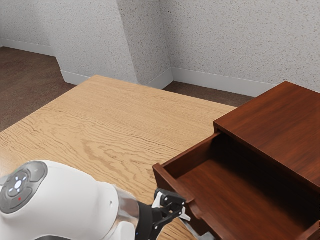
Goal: Pull the drawer handle with one arm to open the drawer
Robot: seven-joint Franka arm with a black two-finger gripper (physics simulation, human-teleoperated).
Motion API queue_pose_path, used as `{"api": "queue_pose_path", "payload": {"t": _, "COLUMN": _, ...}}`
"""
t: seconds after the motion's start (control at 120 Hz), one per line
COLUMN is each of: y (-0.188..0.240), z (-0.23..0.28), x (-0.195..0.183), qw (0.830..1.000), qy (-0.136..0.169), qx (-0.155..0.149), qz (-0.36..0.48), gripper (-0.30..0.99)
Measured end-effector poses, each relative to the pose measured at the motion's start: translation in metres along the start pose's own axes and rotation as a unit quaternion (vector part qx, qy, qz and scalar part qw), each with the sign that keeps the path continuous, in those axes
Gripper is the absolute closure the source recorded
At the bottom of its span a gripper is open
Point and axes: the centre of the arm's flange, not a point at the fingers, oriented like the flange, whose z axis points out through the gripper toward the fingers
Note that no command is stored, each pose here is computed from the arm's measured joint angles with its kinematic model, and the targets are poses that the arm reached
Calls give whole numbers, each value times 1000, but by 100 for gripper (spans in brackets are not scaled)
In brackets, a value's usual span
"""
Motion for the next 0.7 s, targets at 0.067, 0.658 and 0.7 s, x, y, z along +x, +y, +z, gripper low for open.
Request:
{"api": "queue_pose_path", "payload": {"t": 0.067, "y": 4, "z": -1, "x": -1, "qw": 1000, "qy": -2, "qx": 1, "qz": -1, "gripper": 0}}
{"api": "queue_pose_path", "payload": {"t": 0.658, "y": 0, "z": -26, "x": 5, "qw": 999, "qy": 4, "qx": 35, "qz": -8, "gripper": 6}}
{"api": "queue_pose_path", "payload": {"t": 0.7, "y": -5, "z": -31, "x": 6, "qw": 999, "qy": 4, "qx": 40, "qz": -12, "gripper": 5}}
